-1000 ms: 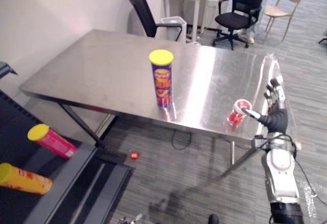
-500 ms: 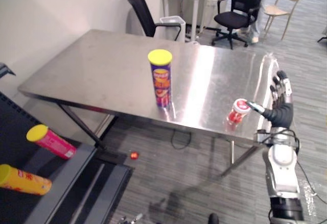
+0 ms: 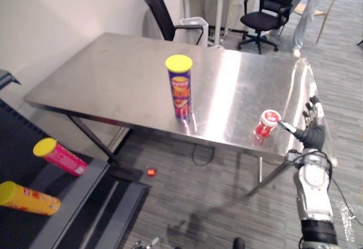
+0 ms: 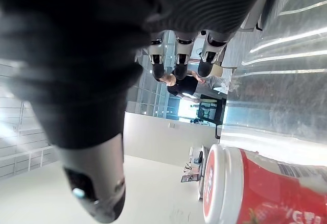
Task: Put the gum and the chips on the shelf.
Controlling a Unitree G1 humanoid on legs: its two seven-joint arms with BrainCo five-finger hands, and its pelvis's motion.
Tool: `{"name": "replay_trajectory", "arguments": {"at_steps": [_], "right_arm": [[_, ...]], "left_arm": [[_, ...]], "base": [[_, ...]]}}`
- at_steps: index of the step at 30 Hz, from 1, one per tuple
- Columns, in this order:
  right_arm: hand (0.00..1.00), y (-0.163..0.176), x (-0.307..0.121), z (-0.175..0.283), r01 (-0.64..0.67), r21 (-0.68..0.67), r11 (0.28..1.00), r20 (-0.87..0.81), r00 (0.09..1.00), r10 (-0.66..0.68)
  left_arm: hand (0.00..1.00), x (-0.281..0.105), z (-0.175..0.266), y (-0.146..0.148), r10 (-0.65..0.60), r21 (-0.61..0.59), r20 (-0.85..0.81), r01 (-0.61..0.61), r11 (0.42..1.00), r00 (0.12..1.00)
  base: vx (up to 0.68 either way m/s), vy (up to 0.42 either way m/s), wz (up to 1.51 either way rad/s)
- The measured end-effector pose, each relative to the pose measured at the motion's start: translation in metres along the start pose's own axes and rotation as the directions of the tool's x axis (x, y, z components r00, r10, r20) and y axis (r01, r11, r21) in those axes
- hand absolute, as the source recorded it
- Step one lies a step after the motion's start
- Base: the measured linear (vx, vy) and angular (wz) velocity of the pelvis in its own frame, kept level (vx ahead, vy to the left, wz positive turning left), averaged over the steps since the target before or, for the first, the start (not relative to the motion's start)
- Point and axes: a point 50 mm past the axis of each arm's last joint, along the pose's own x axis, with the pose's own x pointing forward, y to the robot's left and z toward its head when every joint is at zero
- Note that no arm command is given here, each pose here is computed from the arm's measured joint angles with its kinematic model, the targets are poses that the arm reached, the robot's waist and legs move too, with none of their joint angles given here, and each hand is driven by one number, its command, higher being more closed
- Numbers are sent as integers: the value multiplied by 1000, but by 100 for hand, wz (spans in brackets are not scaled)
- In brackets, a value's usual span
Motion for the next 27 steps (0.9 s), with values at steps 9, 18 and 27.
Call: {"name": "replay_trajectory", "arguments": {"at_steps": [9,18,27], "right_arm": [[0,1,2,-9,2,-3,1000,-42,999,-2],[0,4,9,-6,21,6,1000,-33,999,-21],[0,11,20,-4,16,21,1000,-29,999,-16]], "left_arm": [[0,0,2,-2,-6,-5,9,6,1000,1000],[0,2,10,-5,-11,-10,32,12,1000,999],[0,4,18,-7,-14,-11,57,15,1000,998]], "base": [[0,-4,1],[-4,-3,0],[-4,-13,3]]}}
